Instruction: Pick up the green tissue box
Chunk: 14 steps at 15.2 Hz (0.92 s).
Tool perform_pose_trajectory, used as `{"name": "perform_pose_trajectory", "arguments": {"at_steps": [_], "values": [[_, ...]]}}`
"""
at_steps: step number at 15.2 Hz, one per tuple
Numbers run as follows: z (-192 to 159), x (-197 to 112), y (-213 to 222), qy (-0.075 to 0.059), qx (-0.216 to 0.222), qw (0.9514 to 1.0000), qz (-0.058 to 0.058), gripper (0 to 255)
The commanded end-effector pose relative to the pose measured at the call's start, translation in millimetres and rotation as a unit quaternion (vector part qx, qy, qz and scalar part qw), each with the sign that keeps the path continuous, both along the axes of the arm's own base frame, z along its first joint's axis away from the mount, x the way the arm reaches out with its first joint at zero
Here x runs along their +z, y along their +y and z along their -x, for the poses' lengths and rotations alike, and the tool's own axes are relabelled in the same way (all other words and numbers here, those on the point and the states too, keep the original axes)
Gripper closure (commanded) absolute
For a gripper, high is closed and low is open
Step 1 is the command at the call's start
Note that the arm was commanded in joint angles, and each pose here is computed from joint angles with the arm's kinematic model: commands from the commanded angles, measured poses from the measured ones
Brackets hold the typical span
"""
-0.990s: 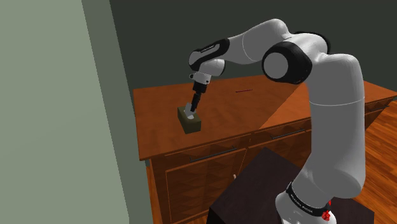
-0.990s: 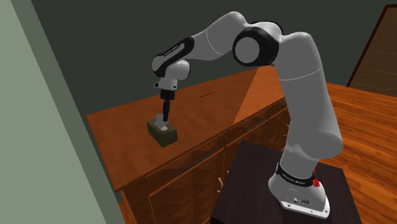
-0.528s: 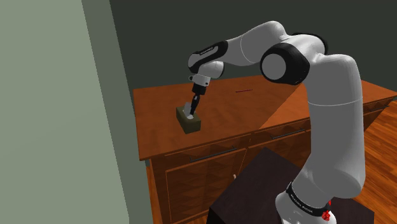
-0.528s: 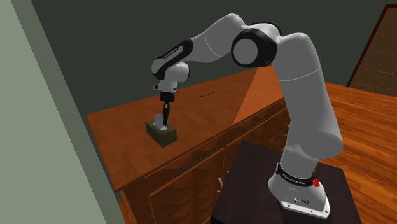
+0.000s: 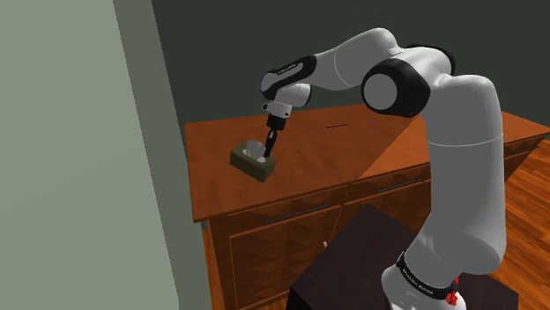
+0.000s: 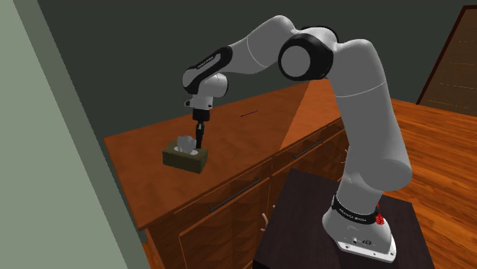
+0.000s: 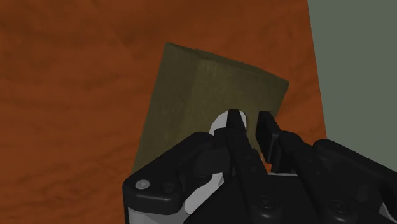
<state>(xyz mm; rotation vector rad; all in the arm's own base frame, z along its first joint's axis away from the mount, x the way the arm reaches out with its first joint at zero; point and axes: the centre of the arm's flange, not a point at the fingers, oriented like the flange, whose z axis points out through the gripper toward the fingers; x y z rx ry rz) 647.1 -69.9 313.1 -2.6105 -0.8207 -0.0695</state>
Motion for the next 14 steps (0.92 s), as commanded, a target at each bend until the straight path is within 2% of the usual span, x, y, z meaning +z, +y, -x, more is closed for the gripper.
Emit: {"name": "perform_pose_trajectory", "arguments": {"at_steps": [1,14], "values": [[1,9,-1,0.0,0.0,1.0,0.001,255],[1,73,-1,0.0,0.0,1.0,0.001,255]]}}
